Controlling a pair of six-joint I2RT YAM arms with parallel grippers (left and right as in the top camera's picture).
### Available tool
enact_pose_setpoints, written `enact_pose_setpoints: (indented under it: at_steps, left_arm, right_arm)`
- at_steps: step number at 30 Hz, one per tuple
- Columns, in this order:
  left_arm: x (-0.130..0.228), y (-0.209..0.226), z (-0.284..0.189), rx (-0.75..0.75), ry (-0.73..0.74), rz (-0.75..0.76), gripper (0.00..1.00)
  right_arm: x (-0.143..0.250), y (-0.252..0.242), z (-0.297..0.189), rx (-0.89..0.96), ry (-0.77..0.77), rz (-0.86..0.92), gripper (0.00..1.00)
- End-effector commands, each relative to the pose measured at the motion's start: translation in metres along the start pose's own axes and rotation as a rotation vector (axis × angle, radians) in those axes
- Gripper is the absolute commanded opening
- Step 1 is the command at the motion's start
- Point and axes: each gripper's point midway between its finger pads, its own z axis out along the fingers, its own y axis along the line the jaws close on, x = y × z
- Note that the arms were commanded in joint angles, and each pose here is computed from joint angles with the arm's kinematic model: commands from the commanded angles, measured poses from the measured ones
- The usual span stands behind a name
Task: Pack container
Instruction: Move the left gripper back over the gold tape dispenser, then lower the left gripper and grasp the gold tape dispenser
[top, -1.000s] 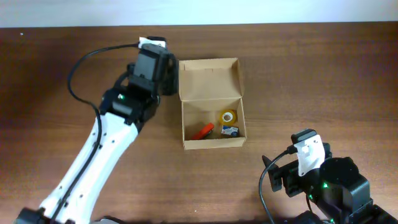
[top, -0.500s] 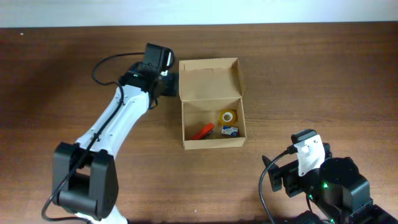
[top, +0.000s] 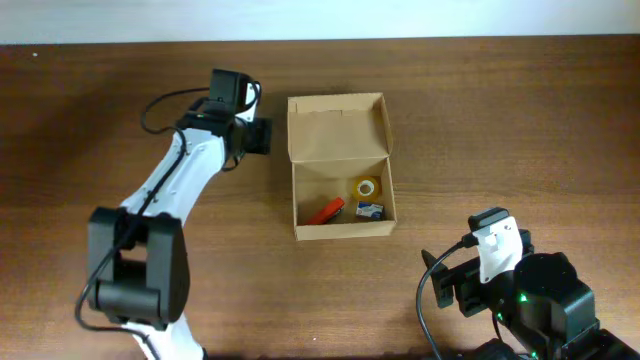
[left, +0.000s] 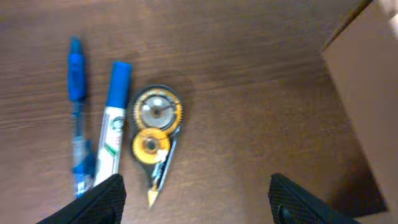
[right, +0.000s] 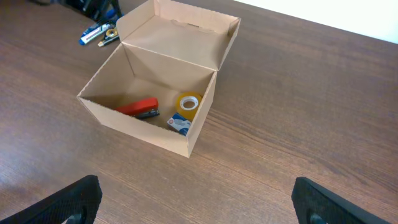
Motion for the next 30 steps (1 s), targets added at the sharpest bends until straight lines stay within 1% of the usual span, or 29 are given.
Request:
enact_pose_setpoints:
  at_steps: [1, 4, 10, 14, 21, 30]
  left_arm:
    - [0.009, 0.004, 0.017, 0.016, 0.029, 0.009, 0.73]
    - [0.015, 0.004, 0.027, 0.025, 0.047, 0.007, 0.73]
    - [0.007, 0.005, 0.041, 0.023, 0.01, 0.005, 0.73]
    - [0.012, 0.012, 0.051, 0.016, 0.021, -0.008, 0.73]
    - [0.011, 0.026, 0.053, 0.003, 0.014, -0.034, 0.73]
    - [0.011, 0.021, 0.058, 0.042, 0.012, -0.037, 0.73]
  right_arm:
    - [-0.002, 0.001, -0.002, -0.002, -0.011, 0.0, 0.99]
    - [-0.002, 0.001, -0.002, -0.002, -0.011, 0.0, 0.99]
    - [-0.002, 0.001, -0.002, -0.002, -0.011, 0.0, 0.99]
    - [-0.002, 0.001, -0.002, -0.002, -0.011, 0.0, 0.99]
    - [-0.002, 0.001, -0.002, -0.002, -0.011, 0.0, 0.99]
    - [-0.002, 0.001, -0.002, -0.002, -0.011, 0.0, 0.99]
